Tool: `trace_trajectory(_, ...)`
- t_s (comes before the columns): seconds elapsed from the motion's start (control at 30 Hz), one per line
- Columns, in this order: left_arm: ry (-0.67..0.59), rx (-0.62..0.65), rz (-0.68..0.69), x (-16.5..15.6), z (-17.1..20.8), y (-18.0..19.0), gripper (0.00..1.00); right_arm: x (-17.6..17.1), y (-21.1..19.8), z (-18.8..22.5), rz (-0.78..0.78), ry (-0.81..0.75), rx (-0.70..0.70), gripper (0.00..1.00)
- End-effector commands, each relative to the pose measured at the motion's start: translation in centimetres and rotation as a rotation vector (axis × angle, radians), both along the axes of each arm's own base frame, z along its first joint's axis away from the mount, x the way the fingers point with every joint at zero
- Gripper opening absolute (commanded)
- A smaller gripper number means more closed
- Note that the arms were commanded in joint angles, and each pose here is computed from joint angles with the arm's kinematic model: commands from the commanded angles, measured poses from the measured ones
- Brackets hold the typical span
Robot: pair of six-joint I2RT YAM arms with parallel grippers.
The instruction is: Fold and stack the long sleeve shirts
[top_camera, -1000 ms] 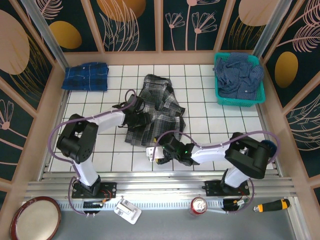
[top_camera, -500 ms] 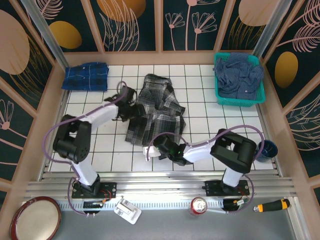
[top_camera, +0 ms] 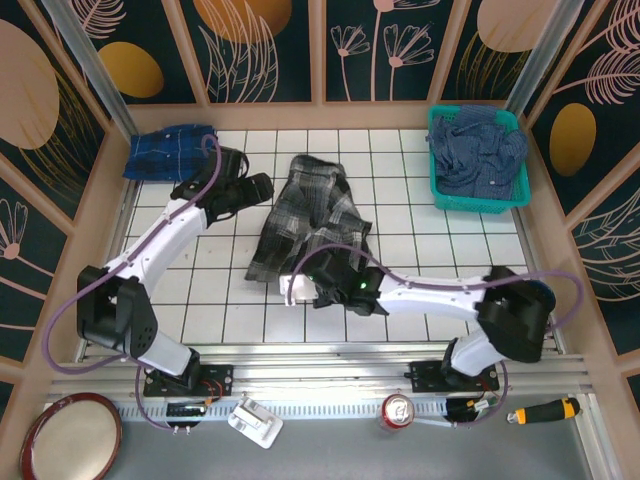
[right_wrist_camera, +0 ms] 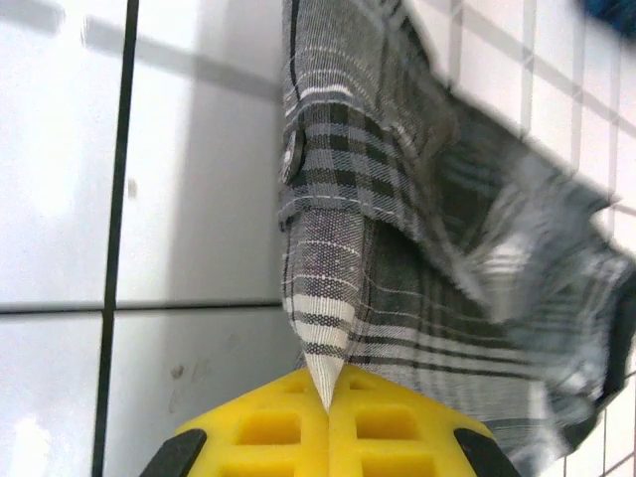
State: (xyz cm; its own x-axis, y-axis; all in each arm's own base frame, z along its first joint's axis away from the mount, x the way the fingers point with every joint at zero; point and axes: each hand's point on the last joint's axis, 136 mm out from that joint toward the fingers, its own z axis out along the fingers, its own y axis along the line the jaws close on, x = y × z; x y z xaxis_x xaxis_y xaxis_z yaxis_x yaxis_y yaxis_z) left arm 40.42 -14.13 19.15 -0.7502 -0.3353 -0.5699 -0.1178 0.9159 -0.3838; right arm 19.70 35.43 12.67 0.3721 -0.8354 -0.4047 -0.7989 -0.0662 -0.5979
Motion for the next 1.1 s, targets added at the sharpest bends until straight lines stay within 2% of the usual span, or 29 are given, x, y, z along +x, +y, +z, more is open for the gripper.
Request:
trace_trajectory(0.0, -0.072, 0.031, 0.005, 0.3, 1.7, 1.1, 0.81, -5.1, -1.7, 2.5, 0.042, 0.257, -0.022, 0.0)
trace_trajectory(0.2, -0.063, 0.04, 0.035, 0.0, 1.0, 1.9, 0.81, -5.0, -0.8, 8.1, 0.106, 0.331, 0.077, 0.0)
trace_trajectory(0.33, -0.085, 0.061, 0.094, -0.8, 1.7, 3.8, 0.82, -2.1, -0.1, 10.6, 0.158, 0.394, 0.153, 0.0)
trace_trajectory(0.57, -0.113, 0.135, 0.17, -1.1, 3.5, 6.5, 0.85, 5.5, -1.5, 7.7, 0.162, 0.608, 0.21, 0.0)
trace_trajectory(0.8, -0.108, 0.205, 0.2, 0.1, 3.8, 7.4, 0.85, 14.0, -3.1, 5.4, 0.115, 0.693, 0.256, 0.0)
trace_trajectory(0.93, -0.102, 0.212, 0.161, 0.7, 3.4, 6.8, 0.85, 18.5, -3.4, 2.6, 0.055, 0.693, 0.248, 0.0)
trace_trajectory(0.97, -0.098, 0.203, 0.129, 0.8, 3.1, 6.2, 0.85, 19.5, -3.4, 1.7, 0.041, 0.69, 0.239, 0.05)
trace_trajectory(1.03, -0.087, 0.18, 0.09, 1.0, 2.1, 5.4, 0.85, 21.7, -3.5, 0.4, 0.012, 0.672, 0.241, 0.07)
trace_trajectory(1.07, -0.081, 0.161, 0.064, 1.1, 1.5, 4.8, 0.84, 22.8, -3.5, -0.2, 0.002, 0.66, 0.248, 0.11)
